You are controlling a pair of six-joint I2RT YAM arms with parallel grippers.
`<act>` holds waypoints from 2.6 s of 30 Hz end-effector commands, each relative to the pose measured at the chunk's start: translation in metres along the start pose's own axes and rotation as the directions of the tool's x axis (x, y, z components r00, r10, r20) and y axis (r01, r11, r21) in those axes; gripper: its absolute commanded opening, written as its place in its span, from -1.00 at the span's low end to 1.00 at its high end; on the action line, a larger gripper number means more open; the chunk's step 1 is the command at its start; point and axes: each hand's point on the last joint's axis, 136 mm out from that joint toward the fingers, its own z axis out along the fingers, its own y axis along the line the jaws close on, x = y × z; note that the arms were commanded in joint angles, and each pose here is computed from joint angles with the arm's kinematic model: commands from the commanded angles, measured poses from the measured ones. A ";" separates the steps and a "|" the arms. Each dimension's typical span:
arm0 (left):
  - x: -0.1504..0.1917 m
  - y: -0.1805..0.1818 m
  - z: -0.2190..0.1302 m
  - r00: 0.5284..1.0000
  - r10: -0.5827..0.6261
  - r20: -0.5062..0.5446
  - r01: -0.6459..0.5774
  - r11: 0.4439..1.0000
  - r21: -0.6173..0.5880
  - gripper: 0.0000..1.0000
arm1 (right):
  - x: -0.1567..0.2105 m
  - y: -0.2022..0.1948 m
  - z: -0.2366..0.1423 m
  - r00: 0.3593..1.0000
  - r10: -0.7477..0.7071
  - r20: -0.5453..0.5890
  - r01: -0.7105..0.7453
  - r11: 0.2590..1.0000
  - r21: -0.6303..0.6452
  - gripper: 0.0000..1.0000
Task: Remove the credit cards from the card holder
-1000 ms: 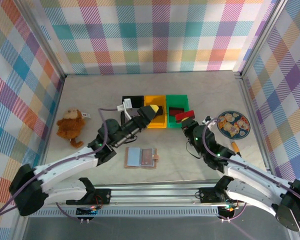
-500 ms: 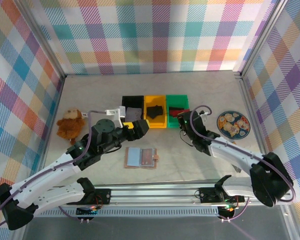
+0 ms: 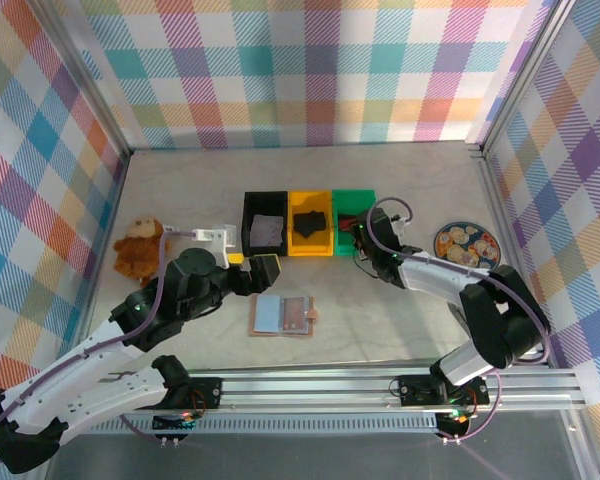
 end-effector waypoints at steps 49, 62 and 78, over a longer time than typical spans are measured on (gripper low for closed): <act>0.025 0.007 0.018 0.993 0.079 -0.082 -0.080 0.997 -0.001 0.99 | -0.007 -0.026 0.070 0.997 0.063 0.047 -0.068 0.993 0.093 -0.30; 0.024 0.005 0.016 0.993 0.083 -0.089 -0.082 0.997 0.005 0.99 | -0.006 0.001 0.058 1.000 0.017 0.009 -0.017 0.998 0.055 0.04; 0.049 0.037 0.020 0.986 -0.046 -0.159 0.022 0.989 -0.147 0.99 | 0.003 0.082 -0.021 0.932 -0.335 -0.141 0.338 0.941 0.001 0.49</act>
